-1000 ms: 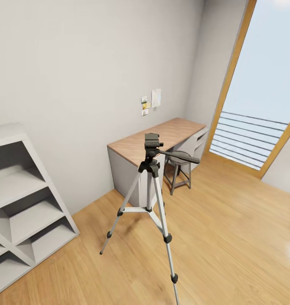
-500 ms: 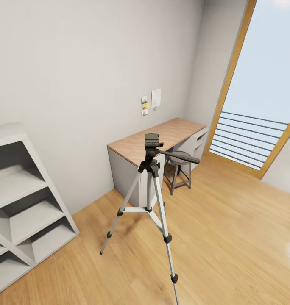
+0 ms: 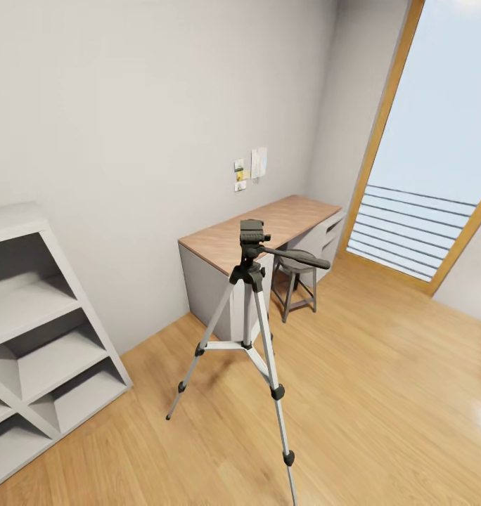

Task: Attach the digital camera to the camera tripod in the bedroom.

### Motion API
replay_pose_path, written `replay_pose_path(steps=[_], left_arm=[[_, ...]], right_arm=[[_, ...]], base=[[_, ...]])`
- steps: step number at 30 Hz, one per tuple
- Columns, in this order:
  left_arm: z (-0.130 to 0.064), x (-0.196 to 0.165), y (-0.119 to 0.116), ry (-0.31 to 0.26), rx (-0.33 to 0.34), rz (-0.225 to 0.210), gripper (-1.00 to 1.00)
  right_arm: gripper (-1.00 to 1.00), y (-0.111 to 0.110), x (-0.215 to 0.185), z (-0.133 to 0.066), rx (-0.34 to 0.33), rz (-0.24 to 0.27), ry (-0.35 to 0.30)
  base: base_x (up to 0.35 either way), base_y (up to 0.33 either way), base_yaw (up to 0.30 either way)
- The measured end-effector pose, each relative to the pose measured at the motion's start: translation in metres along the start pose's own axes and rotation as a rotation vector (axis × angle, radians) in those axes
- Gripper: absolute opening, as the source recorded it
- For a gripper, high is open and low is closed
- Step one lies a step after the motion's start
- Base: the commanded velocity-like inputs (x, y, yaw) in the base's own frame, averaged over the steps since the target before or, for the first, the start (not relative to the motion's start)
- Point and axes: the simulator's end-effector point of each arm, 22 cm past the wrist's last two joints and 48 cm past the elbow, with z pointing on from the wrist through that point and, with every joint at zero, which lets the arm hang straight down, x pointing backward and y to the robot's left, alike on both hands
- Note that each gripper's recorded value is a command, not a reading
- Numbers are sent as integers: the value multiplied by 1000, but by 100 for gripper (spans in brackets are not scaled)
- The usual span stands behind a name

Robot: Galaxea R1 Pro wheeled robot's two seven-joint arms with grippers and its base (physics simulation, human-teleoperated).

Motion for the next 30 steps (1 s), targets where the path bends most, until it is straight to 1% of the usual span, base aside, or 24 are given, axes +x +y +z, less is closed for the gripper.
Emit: replay_pose_path(steps=[2,3,4,5,6,7,8,9,10,11,12,13,14,15,16,17,18,19,20,24,25,26,28,30], left_arm=[[0,0,0,0,0,0,-100],[0,0,0,0,0,0,-100],[0,0,0,0,0,0,-100],[0,0,0,0,0,0,-100],[0,0,0,0,0,0,-100],[0,0,0,0,1,0,-100],[0,0,0,0,0,-1,-100],[0,0,0,0,0,-1,-100],[0,0,0,0,1,-1,-100],[0,0,0,0,1,-1,-100],[0,0,0,0,1,0,-100],[0,0,0,0,1,0,-100],[0,0,0,0,1,0,-100],[0,0,0,-1,1,0,-100],[0,0,0,-1,1,0,-100],[0,0,0,-1,1,0,-100],[0,0,-1,-1,2,0,-100],[0,0,-1,-1,2,0,-100],[0,-1,-1,-2,1,1,-100],[0,-1,0,-2,1,1,-100],[0,-1,0,-2,1,1,-100],[0,-1,0,-2,1,1,-100],[0,-1,0,-2,1,1,-100],[0,-1,0,-2,1,1,-100]], right_arm=[[100,1,-8,0,-12,-3,-17],[100,2,-27,0,-26,-9,-53],[100,2,-57,-3,-40,-15,-102],[100,2,-77,-5,-47,-17,-130],[100,2,-118,-12,-59,-16,-174],[100,1,-146,-19,-65,-15,-203],[100,1,-168,-26,-71,-14,-218],[100,0,-205,-40,-83,-8,-228],[100,-1,-236,-56,-88,-8,-262],[100,-1,-254,-67,-93,-6,-270],[100,-2,-286,-90,-100,0,-285],[100,-3,-307,-106,-102,1,-308],[100,-3,-335,-130,-106,4,-336],[100,-2,-352,-146,-107,2,-364],[100,-1,-378,-170,-112,1,-405],[100,-1,-393,-183,-111,-2,-434],[100,0,-415,-205,-114,-4,-476],[100,0,-427,-216,-113,-5,-500],[100,1,-446,-234,-117,-6,-538],[100,9,-479,-273,-152,-11,-629],[100,12,-486,-285,-170,-14,-657],[100,22,-498,-309,-213,-24,-714],[100,33,-508,-333,-257,-41,-769],[100,41,-513,-351,-295,-58,-806]], base=[[-2,0,0],[-1,0,0],[0,0,0],[0,0,0],[0,0,0],[0,0,0],[0,0,0],[0,0,0],[0,0,0],[0,0,0],[0,0,0],[0,0,0],[0,0,0],[0,0,0],[0,0,0],[0,0,0],[0,0,0],[0,0,0],[0,0,0],[0,0,0],[0,0,0],[0,0,0],[0,0,0],[0,0,0]])
